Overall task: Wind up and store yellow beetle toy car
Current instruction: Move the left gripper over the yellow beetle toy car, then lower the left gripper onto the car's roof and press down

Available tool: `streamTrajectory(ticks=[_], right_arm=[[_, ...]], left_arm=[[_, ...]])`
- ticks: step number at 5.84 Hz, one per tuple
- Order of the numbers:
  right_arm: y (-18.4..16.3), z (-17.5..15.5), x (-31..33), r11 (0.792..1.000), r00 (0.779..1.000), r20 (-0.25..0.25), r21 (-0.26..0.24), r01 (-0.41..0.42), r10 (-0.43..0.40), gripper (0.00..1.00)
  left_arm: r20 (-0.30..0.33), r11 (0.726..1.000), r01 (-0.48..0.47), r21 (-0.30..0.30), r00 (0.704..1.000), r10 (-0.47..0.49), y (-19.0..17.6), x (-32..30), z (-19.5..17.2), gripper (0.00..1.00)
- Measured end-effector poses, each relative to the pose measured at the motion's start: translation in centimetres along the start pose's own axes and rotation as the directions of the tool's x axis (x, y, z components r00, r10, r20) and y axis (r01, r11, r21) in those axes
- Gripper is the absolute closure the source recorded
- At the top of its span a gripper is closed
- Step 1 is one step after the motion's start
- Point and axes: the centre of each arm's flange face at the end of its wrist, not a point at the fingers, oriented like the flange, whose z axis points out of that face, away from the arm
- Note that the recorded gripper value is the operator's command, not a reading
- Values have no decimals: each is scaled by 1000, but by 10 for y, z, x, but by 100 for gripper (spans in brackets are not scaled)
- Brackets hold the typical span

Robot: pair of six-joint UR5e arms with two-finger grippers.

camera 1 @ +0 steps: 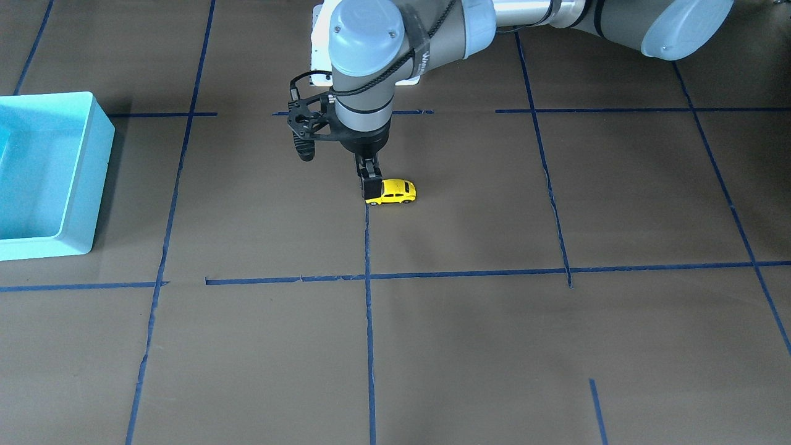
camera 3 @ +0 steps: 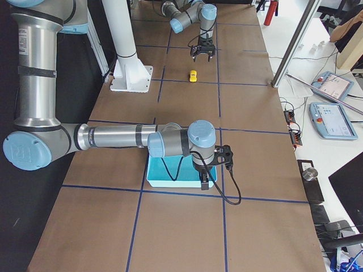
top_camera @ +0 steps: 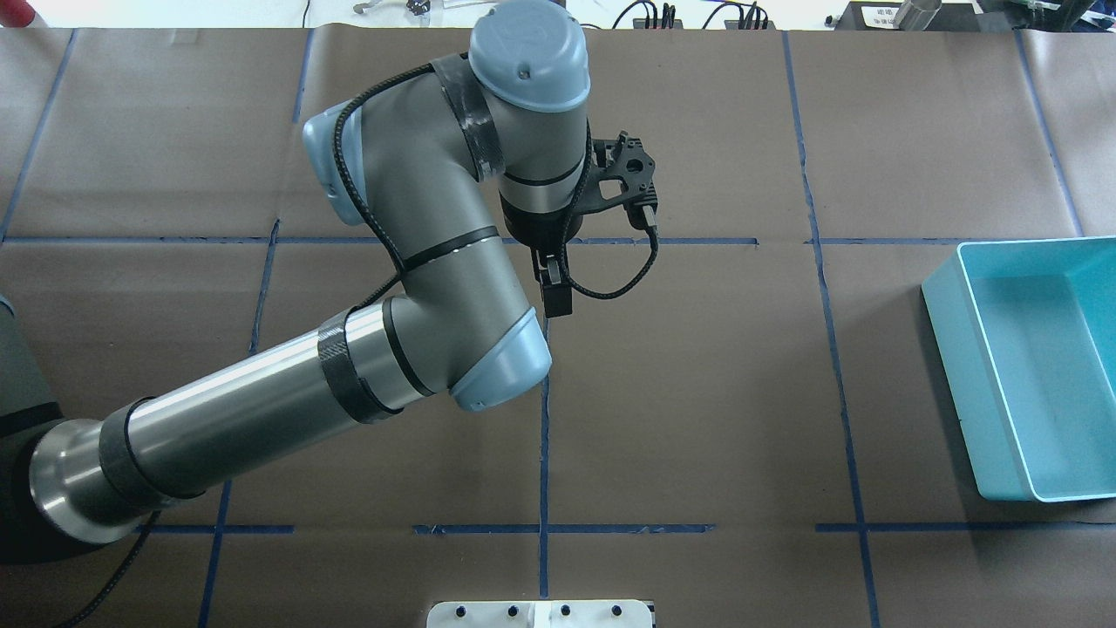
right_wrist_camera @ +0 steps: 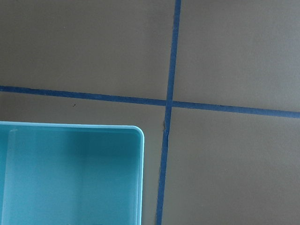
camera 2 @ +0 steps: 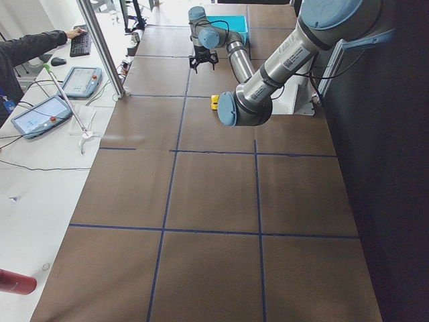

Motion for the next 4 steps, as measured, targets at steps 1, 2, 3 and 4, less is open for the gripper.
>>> streamTrajectory(ticks=[1,2,3,4], right_arm=[[1,-4,-4,1000,1000,2,7,6,-6,0],[6,-3,-3,1000,1000,4,4,2,-2,0],[15,0,3,1000,1000,4,-7,-13,13,0],[24,4,10,999,1000,0,-17,-30,30,0]], left_arm=[[28,995,-89,-55,995,91,-7,14,14,0],[50,982,-150,-114,986,157,-9,25,32,0],[62,972,-176,-159,980,187,-9,33,51,0],[68,964,-186,-189,977,202,-6,37,72,0]])
